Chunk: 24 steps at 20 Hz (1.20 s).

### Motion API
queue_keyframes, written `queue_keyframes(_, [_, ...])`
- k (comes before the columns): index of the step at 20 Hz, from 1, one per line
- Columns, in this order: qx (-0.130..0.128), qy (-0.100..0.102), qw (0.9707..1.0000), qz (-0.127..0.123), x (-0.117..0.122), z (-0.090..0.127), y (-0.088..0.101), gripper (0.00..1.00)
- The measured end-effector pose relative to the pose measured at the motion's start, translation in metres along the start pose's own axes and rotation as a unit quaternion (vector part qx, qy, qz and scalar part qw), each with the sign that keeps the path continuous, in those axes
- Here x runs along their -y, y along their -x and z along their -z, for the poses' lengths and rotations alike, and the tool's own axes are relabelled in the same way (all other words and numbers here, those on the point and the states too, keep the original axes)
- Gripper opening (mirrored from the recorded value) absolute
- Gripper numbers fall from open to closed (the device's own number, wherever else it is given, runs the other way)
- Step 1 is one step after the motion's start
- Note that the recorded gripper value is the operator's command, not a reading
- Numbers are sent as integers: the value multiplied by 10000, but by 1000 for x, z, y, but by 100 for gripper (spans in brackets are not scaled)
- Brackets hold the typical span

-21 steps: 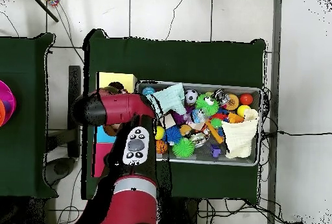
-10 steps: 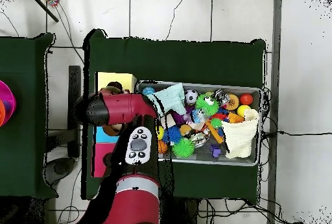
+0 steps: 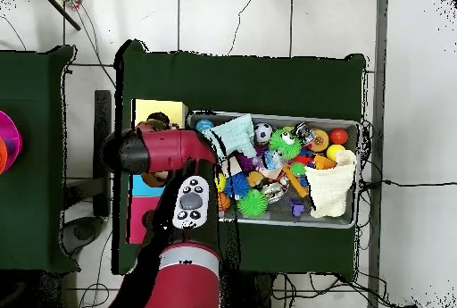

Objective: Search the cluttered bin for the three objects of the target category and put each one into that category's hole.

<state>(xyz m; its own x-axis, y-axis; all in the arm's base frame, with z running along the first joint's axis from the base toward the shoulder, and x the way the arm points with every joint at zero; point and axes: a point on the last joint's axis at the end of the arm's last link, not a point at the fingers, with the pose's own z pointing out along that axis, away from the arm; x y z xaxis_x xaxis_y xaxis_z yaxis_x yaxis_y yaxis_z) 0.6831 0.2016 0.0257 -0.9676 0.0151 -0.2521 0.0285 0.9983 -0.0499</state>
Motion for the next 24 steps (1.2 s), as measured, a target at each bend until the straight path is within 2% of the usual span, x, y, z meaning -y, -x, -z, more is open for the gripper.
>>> queue_keyframes(12, [-295, 18, 9995, 64, -10, 18, -4, 0])
queue_keyframes(24, [-317, 52, 9995, 15, -7, 29, -5, 0])
